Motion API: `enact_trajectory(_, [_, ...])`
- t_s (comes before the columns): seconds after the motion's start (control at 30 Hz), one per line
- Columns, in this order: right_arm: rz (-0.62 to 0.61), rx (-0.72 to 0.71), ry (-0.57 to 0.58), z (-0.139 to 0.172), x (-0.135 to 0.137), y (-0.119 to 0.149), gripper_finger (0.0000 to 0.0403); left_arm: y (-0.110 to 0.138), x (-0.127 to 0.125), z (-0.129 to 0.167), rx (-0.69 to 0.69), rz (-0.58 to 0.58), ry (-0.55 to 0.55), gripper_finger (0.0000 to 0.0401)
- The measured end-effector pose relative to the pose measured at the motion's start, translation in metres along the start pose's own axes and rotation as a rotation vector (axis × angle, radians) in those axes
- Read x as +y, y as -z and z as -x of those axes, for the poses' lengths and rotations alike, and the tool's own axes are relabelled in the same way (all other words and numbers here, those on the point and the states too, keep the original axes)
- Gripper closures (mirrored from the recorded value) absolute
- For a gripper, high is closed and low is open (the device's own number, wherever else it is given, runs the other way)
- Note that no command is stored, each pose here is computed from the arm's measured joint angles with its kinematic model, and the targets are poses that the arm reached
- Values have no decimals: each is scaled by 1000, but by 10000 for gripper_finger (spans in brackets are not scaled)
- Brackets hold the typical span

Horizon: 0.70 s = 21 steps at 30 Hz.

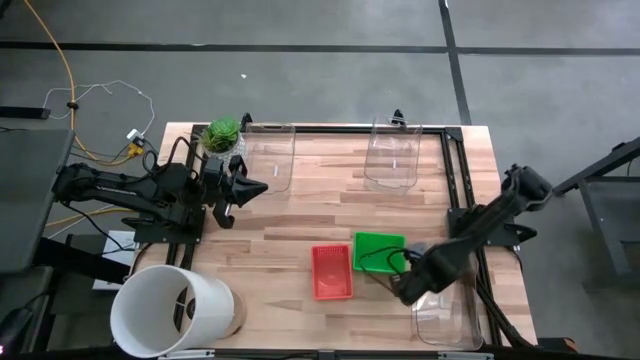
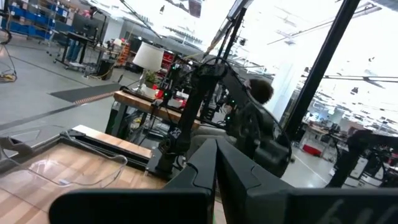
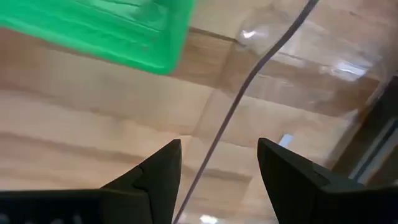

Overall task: Stack baskets by color
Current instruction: Stack the bottom transparent bin on the top right transparent bin

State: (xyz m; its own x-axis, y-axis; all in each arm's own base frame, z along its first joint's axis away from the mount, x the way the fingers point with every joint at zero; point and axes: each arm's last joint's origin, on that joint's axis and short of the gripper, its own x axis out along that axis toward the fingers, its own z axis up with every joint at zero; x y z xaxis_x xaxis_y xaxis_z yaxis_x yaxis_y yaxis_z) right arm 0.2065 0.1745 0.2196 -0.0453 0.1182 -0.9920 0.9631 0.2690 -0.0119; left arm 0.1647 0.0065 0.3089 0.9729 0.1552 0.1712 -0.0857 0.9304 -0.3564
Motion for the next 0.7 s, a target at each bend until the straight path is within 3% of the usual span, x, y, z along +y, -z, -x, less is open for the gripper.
enact_trajectory(0.4, [-24, -40, 103, -32, 13, 2, 224, 0, 0, 0, 3, 2, 10, 401])
enact_trajectory(0.53, [-23, -42, 107, -33, 13, 2, 277, 0, 0, 0, 3, 2, 9, 401])
enact_trajectory(0.7, [18, -24, 106, -33, 13, 2, 381, 0, 0, 0, 3, 2, 9, 401])
